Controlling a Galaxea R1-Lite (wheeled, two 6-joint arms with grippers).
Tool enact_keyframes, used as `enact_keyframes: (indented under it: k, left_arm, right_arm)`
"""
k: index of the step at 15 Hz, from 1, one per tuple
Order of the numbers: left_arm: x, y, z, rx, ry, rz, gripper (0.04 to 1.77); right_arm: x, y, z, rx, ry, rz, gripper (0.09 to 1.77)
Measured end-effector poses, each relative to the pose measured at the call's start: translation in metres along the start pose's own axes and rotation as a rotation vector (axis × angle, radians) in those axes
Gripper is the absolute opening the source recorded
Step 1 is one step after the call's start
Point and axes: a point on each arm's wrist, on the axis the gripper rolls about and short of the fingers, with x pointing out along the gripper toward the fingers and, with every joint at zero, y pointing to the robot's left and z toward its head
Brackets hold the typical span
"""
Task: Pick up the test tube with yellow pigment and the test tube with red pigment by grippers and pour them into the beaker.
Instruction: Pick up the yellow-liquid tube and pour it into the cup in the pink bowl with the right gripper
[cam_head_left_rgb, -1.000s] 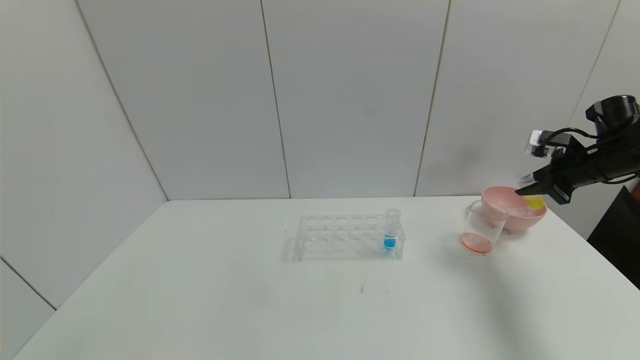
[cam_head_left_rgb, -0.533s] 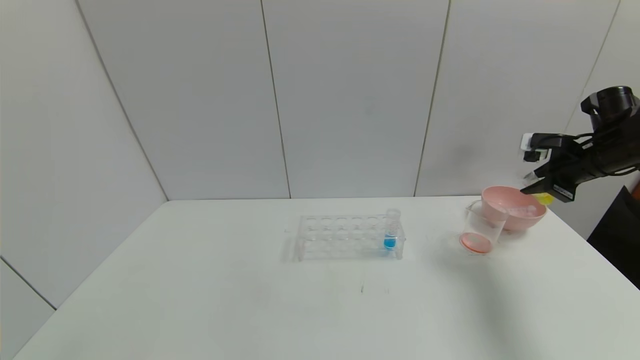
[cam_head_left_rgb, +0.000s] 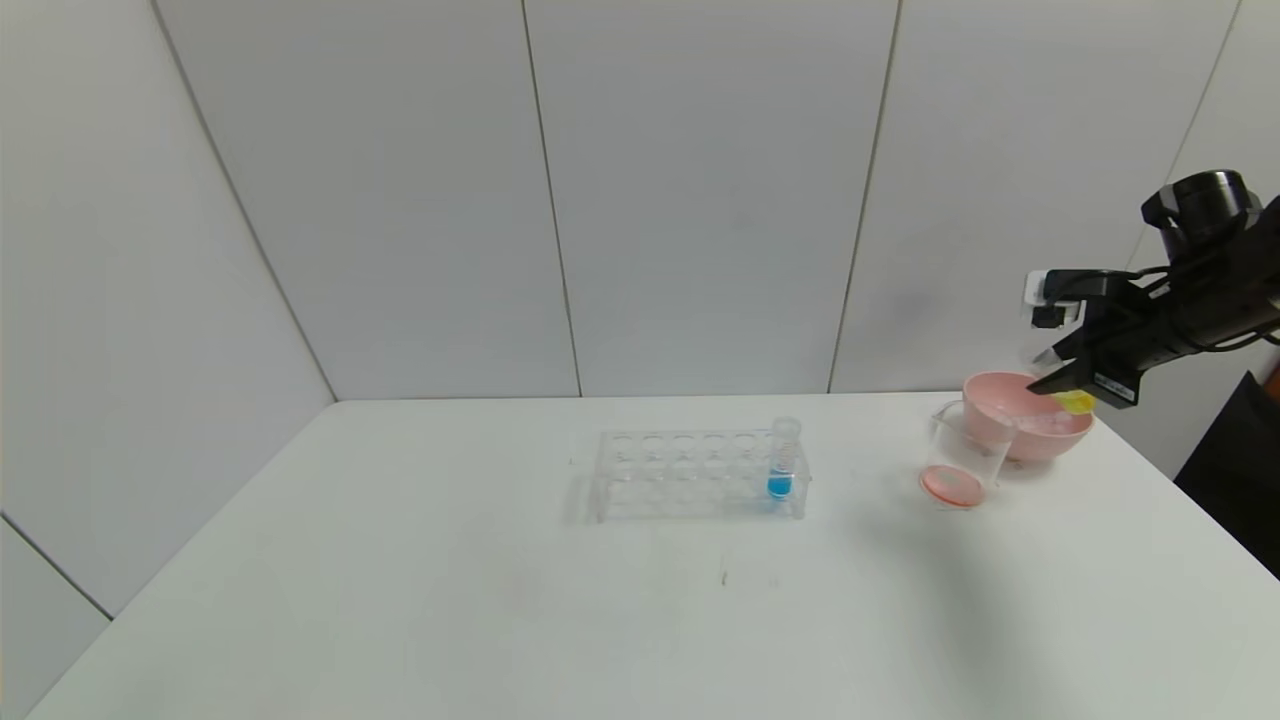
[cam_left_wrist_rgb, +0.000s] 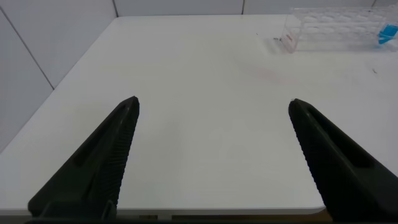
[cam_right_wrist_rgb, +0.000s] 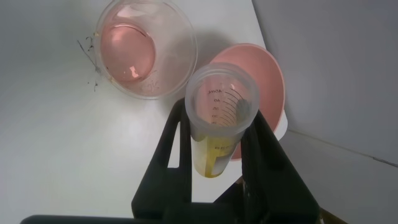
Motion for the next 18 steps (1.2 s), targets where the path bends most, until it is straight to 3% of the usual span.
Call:
enact_keyframes:
  k: [5,7,18]
  left_arm:
    - [0.0,0.0,0.0,0.0,0.0,0.0,1.72]
    - [0.0,0.0,0.0,0.0,0.0,0.0,1.72]
    - [0.0,0.0,0.0,0.0,0.0,0.0,1.72]
  right_arm:
    - [0.0,0.004,0.003,0.0,0.014,0.023,0.52]
    - [-0.004,0.008,0.002,0.005,0.085,0.039,0.52]
    - [-0.004,0.015,0.017,-0.067,0.243,-0.018,0.52]
